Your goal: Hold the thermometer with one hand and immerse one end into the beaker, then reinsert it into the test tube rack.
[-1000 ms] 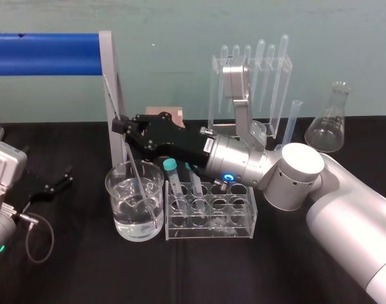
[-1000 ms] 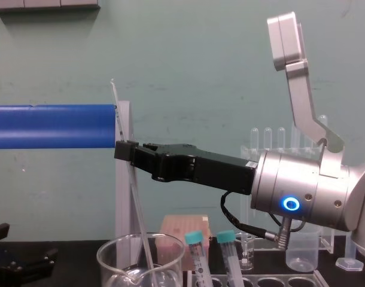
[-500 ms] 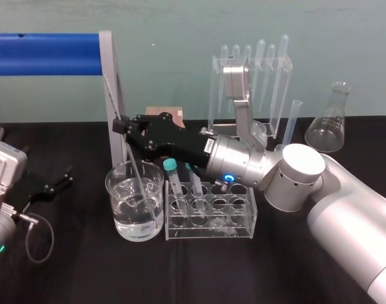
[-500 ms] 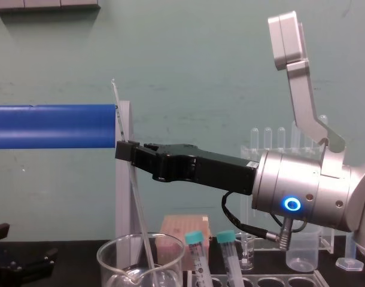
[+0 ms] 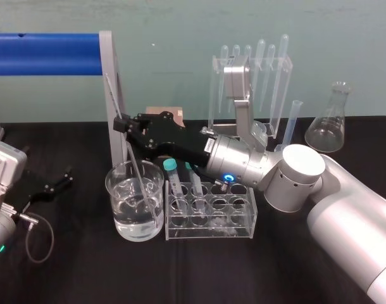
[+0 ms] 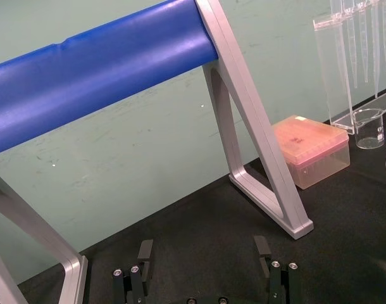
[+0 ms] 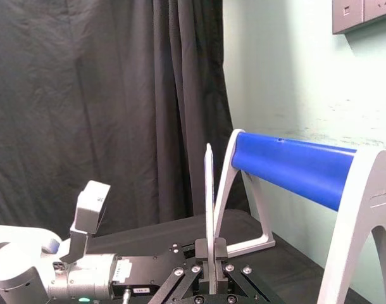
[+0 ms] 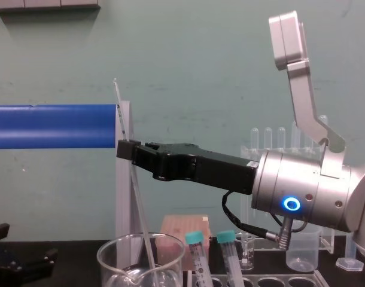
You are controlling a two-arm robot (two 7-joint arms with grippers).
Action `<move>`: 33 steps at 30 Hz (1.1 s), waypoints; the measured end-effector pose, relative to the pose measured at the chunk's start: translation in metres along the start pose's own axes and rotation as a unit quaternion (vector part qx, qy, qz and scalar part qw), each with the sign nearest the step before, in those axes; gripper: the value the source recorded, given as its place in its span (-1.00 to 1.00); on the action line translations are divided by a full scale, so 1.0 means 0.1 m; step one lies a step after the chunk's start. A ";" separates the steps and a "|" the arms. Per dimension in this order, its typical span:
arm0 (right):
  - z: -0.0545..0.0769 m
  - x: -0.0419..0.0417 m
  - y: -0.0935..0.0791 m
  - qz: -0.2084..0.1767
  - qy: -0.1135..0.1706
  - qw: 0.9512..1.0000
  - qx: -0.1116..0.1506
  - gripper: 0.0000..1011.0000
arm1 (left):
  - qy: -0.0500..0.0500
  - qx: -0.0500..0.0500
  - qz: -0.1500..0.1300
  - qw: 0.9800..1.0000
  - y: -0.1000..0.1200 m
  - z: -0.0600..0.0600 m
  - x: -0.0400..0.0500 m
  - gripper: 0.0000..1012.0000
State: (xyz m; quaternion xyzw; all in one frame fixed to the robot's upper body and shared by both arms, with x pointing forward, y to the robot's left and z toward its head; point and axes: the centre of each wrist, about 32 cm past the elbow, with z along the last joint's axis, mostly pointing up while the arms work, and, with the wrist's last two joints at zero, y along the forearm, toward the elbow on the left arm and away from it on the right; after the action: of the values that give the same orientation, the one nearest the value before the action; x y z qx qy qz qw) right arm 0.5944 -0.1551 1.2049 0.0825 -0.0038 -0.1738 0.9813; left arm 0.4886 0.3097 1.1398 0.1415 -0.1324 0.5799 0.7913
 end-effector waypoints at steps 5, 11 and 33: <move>0.00 -0.002 0.01 -0.006 0.000 1.000 0.001 -0.89 | 0.000 0.000 0.000 1.000 0.00 0.00 0.000 0.99; 0.00 -0.003 0.01 -0.011 0.000 1.000 0.002 -0.89 | 0.000 0.000 0.000 1.000 0.00 0.00 0.000 0.99; 0.56 -0.052 0.00 0.010 -0.016 0.996 0.084 -0.89 | 0.000 0.000 0.000 1.000 0.00 0.00 0.000 0.99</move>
State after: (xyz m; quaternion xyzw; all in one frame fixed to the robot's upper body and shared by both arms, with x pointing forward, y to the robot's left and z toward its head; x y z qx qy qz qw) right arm 0.5874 -0.1626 1.2600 0.1619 -0.0347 -0.1639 0.9725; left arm 0.4886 0.3097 1.1398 0.1415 -0.1325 0.5799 0.7913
